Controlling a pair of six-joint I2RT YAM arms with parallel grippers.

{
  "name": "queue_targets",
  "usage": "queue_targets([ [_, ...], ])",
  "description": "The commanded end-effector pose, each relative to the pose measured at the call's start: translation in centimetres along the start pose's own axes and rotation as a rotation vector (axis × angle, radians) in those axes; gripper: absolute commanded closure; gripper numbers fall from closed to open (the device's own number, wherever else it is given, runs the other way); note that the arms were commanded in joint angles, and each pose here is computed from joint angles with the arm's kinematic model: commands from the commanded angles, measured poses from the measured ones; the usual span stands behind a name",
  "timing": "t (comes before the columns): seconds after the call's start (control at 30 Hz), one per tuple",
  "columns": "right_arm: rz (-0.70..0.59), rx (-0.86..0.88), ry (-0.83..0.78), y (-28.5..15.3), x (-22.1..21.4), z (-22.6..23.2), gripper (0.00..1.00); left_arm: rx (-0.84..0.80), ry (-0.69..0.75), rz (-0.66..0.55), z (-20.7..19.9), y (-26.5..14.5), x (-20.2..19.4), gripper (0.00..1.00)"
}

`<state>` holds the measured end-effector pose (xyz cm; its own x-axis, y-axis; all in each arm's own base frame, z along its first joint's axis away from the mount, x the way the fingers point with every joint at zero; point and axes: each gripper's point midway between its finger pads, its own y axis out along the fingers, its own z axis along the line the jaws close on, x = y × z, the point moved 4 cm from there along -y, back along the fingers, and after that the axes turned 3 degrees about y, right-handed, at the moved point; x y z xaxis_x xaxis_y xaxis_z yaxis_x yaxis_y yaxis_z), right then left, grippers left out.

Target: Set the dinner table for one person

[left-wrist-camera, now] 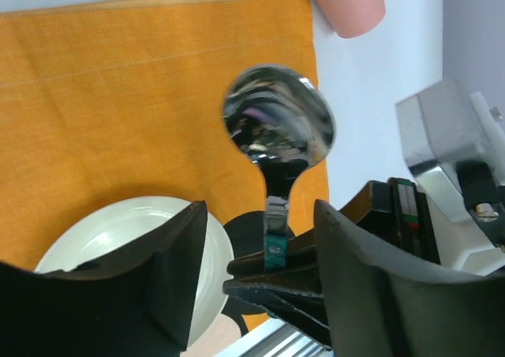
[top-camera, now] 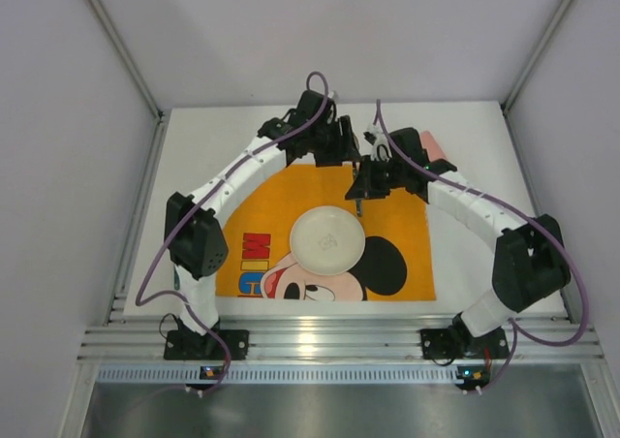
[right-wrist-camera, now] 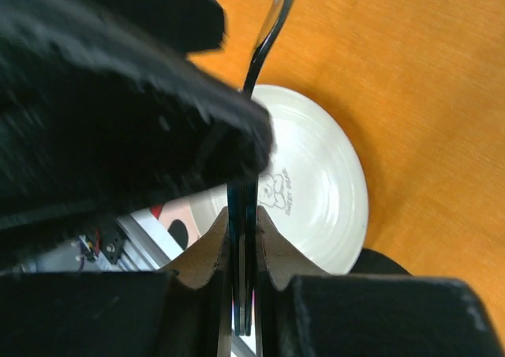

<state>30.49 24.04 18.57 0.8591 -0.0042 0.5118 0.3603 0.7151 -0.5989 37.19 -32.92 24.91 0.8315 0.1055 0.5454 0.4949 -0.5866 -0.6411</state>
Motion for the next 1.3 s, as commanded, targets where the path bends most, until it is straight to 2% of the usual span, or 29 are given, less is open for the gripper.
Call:
queue_targets([
  [0.0, -0.079, -0.042, -0.021, -1.9, 0.8, 0.1, 1.0, 0.063, 0.04, -0.056, 0.7, -1.6, 1.2, 0.36],
  [0.03, -0.08, -0.063, -0.006, -2.1, 0.9, -0.3, 1.0, 0.116, 0.069, -0.064, 1.7, -1.9, 1.2, 0.26],
  [0.1, -0.056, -0.098, 0.037, -2.8, 0.5, -1.4, 1.0, 0.219, 0.061, -0.053, 4.9, -2.9, 0.6, 0.2],
  [0.23, -0.018, -0.173, 0.083, -4.0, -0.9, -2.9, 1.0, 0.356, -0.037, -0.035, 13.1, -6.1, -1.0, 0.2],
  [0.27, 0.009, -0.193, 0.097, -4.0, -1.6, -3.4, 1.0, 0.416, -0.1, -0.026, 16.4, -7.7, -1.8, 0.2],
  [0.37, 0.133, -0.267, 0.168, -3.9, -4.9, -5.5, 1.0, 0.636, -0.18, 0.007, 23.1, -11.2, -4.1, 0.2],
  [0.57, 0.275, -0.332, 0.315, -3.0, -9.7, -8.7, 1.0, 0.854, -0.27, 0.073, 30.2, -15.5, -7.3, 0.21],
  [0.67, 0.328, -0.357, 0.365, -2.3, -11.1, -9.7, 1.0, 0.913, -0.328, 0.083, 32.2, -17.2, -7.9, 0.22],
  [0.83, 0.38, -0.357, 0.412, -1.7, -12.8, -10.4, 1.0, 0.984, -0.332, 0.095, 33.7, -19.3, -8.3, 0.22],
  [0.9, 0.394, -0.364, 0.418, -1.6, -13.3, -10.7, 0.91, 0.997, -0.339, 0.095, 34.1, -19.9, -8.5, 0.22],
  [0.97, 0.396, -0.377, 0.427, -1.7, -13.6, -10.8, 0.65, 1.008, -0.351, 0.094, 34.6, -20.5, -8.8, 0.22],
  [1.03, 0.396, -0.381, 0.433, -1.9, -13.7, -10.7, 0.57, 1.014, -0.358, 0.087, 34.8, -20.8, -8.9, 0.22],
  [1.27, 0.403, -0.422, 0.413, -3.5, -13.1, -10.1, 0.53, 1.062, -0.367, 0.101, 35.4, -21.2, -9.5, 0.22],
])
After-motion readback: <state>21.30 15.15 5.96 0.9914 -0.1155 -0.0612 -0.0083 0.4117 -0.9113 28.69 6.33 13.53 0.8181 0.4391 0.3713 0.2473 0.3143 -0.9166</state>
